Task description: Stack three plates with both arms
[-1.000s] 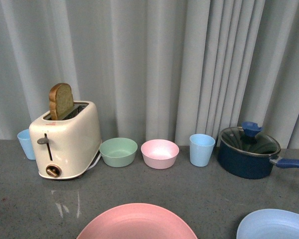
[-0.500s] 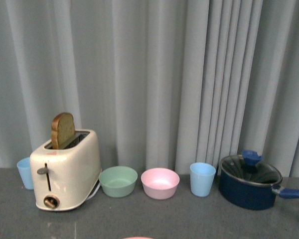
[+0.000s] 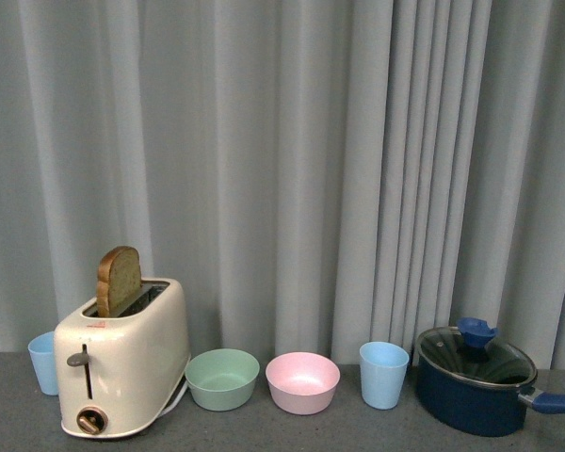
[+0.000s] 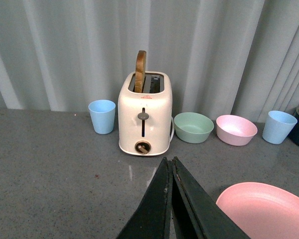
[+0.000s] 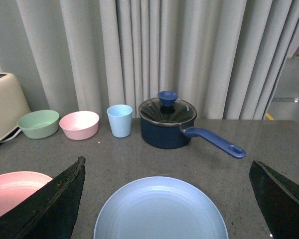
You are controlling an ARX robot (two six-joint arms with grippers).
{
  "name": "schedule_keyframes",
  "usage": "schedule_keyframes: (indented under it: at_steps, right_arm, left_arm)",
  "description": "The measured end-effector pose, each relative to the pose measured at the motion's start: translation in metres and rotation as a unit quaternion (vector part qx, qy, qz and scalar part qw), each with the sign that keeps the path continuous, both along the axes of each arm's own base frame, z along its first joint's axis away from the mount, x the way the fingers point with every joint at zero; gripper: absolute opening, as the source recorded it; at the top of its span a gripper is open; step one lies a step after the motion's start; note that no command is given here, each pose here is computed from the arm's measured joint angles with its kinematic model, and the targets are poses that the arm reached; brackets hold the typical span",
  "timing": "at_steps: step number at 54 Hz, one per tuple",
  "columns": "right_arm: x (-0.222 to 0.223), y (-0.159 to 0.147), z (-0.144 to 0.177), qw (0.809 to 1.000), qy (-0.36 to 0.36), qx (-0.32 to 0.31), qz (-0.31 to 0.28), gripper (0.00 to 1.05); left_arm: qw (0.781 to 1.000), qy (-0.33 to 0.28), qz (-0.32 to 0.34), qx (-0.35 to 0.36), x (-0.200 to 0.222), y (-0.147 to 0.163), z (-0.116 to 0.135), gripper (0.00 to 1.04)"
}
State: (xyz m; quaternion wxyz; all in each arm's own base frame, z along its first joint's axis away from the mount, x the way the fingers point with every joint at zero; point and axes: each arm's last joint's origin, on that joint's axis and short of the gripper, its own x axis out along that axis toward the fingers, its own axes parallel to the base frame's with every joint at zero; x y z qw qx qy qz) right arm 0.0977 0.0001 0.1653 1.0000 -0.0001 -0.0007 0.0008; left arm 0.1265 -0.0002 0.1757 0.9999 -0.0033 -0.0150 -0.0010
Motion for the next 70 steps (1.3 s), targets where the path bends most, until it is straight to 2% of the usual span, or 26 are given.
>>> schedule_keyframes:
  at_steps: [42,47,52,70]
  right_arm:
    - [0.0,0.0,0.0,1.0,0.0,0.0,0.0,0.97]
    - [0.0,0.0,0.0,1.0,0.0,0.0,0.0,0.97]
    - [0.0,0.0,0.0,1.0,0.0,0.0,0.0,0.97]
    - [0.0,0.0,0.0,1.0,0.0,0.0,0.0,0.97]
  left_arm:
    - [1.0,-0.001,0.0,0.0,-0.019,0.0,0.0,0.04]
    - [1.0,0.017,0.0,0.0,-0.027,0.0,-0.005,0.04]
    - [1.0,0.0,0.0,0.0,-0.03,0.0,-0.002,0.04]
    - [1.0,0.003,0.0,0.0,-0.03,0.0,-0.003,0.04]
